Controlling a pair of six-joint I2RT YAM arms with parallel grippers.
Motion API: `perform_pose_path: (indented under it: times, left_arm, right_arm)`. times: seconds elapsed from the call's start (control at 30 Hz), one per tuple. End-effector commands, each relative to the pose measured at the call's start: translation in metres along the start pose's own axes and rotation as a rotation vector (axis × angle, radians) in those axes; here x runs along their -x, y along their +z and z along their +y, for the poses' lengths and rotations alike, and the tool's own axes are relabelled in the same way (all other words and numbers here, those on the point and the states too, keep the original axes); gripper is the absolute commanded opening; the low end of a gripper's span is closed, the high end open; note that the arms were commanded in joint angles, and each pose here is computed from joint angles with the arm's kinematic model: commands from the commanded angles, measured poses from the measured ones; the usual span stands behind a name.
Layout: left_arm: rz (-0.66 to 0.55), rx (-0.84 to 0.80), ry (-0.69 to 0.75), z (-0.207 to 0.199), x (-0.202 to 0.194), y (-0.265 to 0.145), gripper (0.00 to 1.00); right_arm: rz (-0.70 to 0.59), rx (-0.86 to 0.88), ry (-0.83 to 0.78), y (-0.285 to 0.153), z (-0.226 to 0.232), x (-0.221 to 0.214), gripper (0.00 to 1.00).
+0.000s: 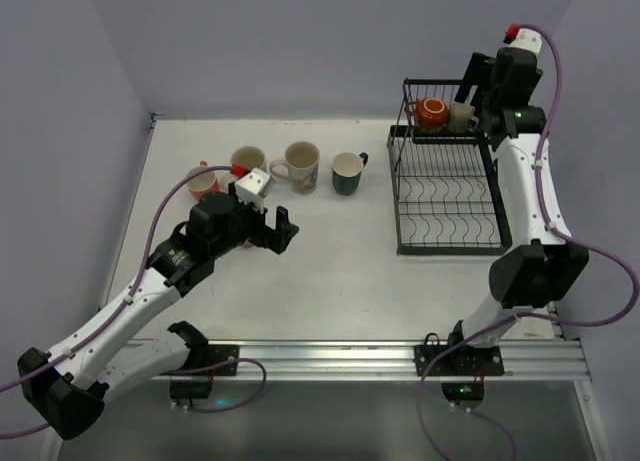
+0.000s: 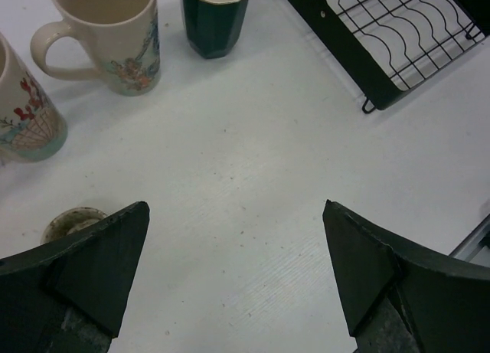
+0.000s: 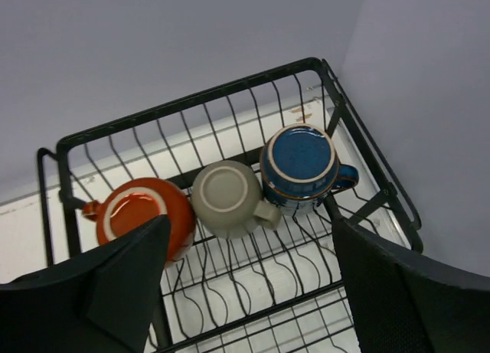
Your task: Unload the cups from the dish rack
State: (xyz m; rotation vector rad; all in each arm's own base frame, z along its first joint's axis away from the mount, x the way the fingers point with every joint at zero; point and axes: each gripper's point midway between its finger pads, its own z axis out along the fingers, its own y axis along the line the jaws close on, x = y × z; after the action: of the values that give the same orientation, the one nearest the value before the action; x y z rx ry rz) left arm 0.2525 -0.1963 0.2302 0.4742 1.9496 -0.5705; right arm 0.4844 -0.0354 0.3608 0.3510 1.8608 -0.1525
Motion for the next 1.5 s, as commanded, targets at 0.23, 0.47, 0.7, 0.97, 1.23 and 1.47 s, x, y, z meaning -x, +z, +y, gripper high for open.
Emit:
perform_pose_path:
  times: [0.23,0.47,0.7,0.97,1.23,1.47]
  left_arm:
    - [-0.021,0.014,0.068,-0.004,0.004,0.006,1.00]
    - [-0.001,0.047,0.074,0.003,-0.001,0.013,1.00]
    - [0.017,0.062,0.076,0.006,-0.004,0.018,1.00]
    - [0.036,0.081,0.071,0.012,-0.009,0.022,1.00]
    - [0.034,0.083,0.062,0.016,-0.008,0.023,1.00]
    - [0.037,0.089,0.055,0.019,-0.008,0.024,1.00]
  right_arm:
    - [0.018,-0.146,-0.015,0.057,-0.038,0.010,0.99]
    - [0.071,-0.184,-0.008,0.085,-0.050,-0.014,0.99]
    - [0.132,-0.195,-0.009,0.098,-0.055,-0.043,0.98]
    - [0.157,-0.206,0.014,0.108,-0.061,-0.058,0.87]
    - [0.165,-0.201,0.023,0.112,-0.063,-0.061,0.78]
    - [0.016,-0.162,0.058,0.099,-0.057,-0.020,0.47]
